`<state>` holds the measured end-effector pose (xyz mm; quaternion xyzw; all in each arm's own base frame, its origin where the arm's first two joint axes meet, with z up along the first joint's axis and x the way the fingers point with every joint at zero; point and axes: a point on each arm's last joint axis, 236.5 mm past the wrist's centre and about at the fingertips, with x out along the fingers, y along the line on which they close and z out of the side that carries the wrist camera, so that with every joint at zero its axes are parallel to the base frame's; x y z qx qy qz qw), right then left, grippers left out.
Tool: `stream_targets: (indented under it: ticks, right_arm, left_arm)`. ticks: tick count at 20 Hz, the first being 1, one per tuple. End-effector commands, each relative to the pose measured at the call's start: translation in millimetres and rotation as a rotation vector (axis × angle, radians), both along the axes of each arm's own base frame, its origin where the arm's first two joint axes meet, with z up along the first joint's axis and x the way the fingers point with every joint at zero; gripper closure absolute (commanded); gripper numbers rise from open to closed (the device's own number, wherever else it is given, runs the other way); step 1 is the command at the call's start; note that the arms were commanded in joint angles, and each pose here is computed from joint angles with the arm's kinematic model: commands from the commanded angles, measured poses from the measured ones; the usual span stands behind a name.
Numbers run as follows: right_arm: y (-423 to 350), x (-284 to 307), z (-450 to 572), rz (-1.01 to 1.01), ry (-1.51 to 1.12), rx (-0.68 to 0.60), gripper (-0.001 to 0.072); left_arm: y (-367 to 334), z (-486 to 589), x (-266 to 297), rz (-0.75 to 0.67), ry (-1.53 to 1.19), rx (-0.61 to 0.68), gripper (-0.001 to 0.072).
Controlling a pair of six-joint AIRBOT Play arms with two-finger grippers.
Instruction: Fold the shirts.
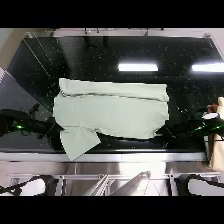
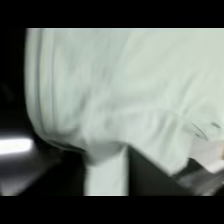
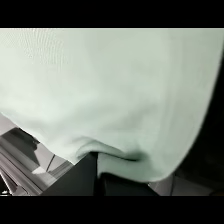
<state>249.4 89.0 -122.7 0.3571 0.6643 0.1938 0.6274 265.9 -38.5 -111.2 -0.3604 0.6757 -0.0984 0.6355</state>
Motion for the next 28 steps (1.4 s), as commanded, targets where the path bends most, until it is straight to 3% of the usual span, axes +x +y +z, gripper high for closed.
stream_targets:
  ticks: [1, 4, 6, 9, 13, 17, 22, 28]
  right_arm:
    - [4.6, -2.8, 11.2, 0.019, -0.010, 0.029, 0.0695]
    - [-3.1, -1.2, 29.5, -0.028, -0.015, 0.047, 0.0695]
    - [-26.1, -4.1, 33.6, -0.107, 0.023, -0.007, 0.0695]
    - [-69.3, -14.2, 33.0, -0.197, 0.049, -0.118, 0.0695]
    - [-82.4, -11.7, 37.7, -0.255, 0.034, -0.126, 0.0695]
    - [-84.6, -10.2, 46.0, -0.278, 0.020, -0.139, 0.0696]
    - [-93.9, 68.2, 106.4, -0.413, -0.282, -0.070, 0.0695]
    - [-111.3, 167.2, 119.7, -0.460, -0.507, -0.175, 0.0695]
  left_arm:
    - [-29.9, 16.2, 2.2, -0.075, -0.054, -0.095, 0.0677]
    - [-24.4, 34.0, -13.0, -0.053, 0.008, -0.190, 0.0679]
    - [-16.2, 41.5, -26.7, -0.016, 0.079, -0.235, 0.0681]
    - [4.4, 38.6, -54.7, 0.018, 0.173, -0.182, 0.0688]
    - [12.4, 36.5, -68.4, 0.059, 0.207, -0.131, 0.0688]
    - [0.4, 53.3, -70.2, -0.011, 0.188, -0.130, 0.0688]
    - [-3.8, 117.0, 14.8, -0.025, -0.093, -0.138, 0.0683]
    - [0.1, 126.3, 128.1, -0.106, -0.212, -0.121, 0.0683]
